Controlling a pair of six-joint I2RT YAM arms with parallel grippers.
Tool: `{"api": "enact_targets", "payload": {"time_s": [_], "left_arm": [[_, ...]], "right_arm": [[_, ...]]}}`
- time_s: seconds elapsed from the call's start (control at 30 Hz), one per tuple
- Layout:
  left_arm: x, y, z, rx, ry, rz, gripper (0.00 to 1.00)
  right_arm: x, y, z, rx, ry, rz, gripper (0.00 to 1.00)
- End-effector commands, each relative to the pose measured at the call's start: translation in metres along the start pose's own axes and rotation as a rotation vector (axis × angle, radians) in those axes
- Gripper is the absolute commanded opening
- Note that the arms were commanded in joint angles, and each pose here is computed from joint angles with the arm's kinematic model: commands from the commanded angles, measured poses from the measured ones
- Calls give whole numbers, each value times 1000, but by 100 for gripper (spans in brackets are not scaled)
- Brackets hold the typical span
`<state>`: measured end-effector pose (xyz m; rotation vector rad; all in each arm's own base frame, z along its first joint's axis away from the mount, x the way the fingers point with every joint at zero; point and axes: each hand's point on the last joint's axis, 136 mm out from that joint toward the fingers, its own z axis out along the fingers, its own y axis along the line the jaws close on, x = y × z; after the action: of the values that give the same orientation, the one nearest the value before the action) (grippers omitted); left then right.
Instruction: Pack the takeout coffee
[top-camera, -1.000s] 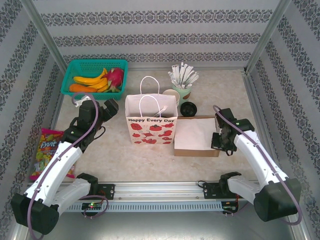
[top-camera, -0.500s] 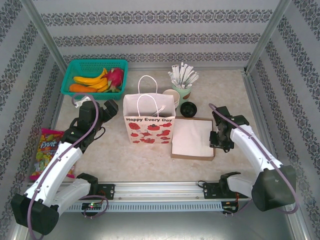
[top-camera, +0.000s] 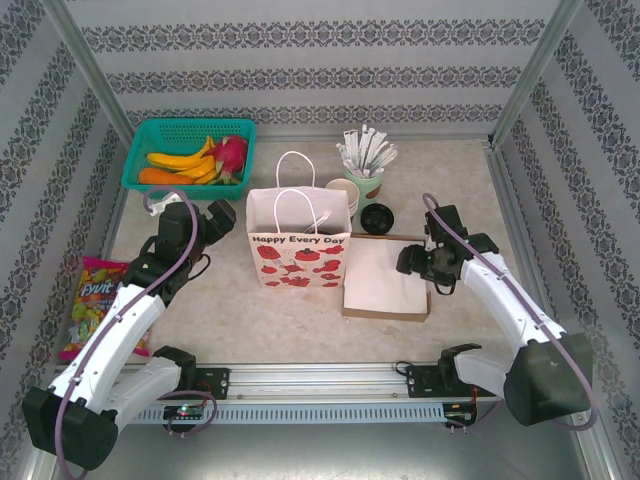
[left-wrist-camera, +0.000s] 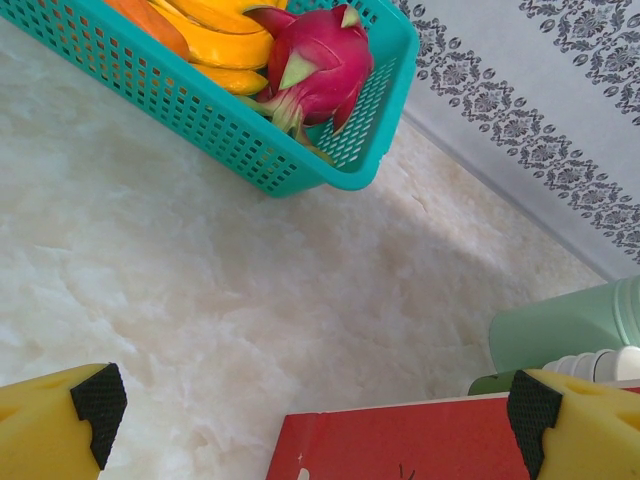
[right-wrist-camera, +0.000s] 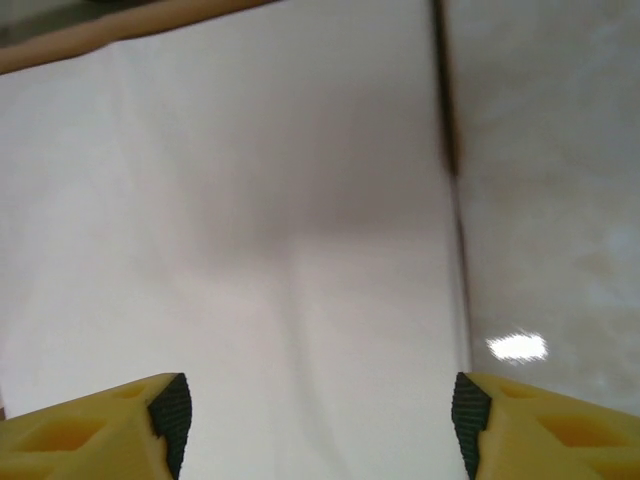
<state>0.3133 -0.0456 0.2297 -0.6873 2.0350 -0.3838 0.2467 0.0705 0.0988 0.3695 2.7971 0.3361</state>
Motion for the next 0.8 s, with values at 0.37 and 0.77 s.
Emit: {"api": "enact_targets", "payload": {"time_s": [0.37, 0.77], "left_arm": [[-3, 2, 3, -4, -12, -24, 100], [-8, -37, -5, 153, 35, 30, 100]], "right_arm": [[-10, 11, 39, 170, 32, -167, 77], [-13, 9, 52, 247, 35, -164, 55]]}}
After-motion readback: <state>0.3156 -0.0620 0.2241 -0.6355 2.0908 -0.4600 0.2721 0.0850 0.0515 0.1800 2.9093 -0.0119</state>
